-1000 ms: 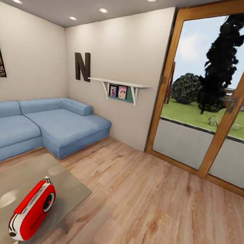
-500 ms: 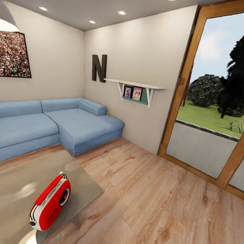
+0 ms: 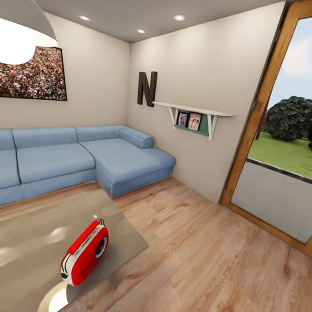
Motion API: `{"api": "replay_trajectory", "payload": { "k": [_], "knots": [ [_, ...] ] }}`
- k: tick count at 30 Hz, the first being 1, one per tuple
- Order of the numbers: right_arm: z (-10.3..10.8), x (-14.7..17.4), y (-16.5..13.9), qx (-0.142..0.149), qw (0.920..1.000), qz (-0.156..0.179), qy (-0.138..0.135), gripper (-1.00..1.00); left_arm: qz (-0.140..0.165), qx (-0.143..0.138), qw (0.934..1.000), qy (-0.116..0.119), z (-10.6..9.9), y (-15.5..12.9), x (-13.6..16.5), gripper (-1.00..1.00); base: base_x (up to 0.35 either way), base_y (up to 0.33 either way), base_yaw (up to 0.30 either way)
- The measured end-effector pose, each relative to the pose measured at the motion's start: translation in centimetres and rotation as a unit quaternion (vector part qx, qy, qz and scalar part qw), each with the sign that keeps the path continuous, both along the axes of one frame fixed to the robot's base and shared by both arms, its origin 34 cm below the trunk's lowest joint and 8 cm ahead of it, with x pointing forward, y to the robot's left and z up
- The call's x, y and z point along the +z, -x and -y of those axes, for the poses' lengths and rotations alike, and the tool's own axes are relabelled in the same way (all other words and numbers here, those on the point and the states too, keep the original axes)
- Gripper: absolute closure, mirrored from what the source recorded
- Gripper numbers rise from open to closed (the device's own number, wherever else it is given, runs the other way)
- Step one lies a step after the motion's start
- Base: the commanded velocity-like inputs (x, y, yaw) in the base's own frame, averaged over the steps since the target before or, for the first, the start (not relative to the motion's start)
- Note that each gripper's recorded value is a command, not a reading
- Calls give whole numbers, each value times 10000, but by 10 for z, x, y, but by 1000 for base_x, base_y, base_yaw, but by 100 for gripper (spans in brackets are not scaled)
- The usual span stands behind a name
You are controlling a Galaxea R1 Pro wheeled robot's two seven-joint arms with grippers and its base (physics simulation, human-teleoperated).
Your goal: Turn on the radio receiver that's on the table in the living room.
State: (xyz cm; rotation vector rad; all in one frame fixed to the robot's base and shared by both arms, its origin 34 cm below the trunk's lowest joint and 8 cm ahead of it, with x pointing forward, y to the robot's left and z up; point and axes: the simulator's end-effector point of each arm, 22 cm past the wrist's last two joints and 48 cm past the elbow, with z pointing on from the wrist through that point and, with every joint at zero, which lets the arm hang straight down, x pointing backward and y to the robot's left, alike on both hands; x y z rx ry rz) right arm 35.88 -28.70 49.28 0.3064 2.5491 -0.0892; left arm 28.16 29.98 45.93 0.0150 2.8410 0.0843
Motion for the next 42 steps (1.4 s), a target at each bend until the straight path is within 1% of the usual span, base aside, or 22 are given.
{"api": "replay_trajectory", "payload": {
  "k": [26,42],
  "knots": [
    [0,-2,3,0,10000,-51,2,-100,-57,1,10000,0,0,4,-2,-100,0,0,253],
    [0,-3,5,1,10000,-81,1,-100,-88,-8,10000,18,4,7,-3,-100,0,0,252]
  ]
}}
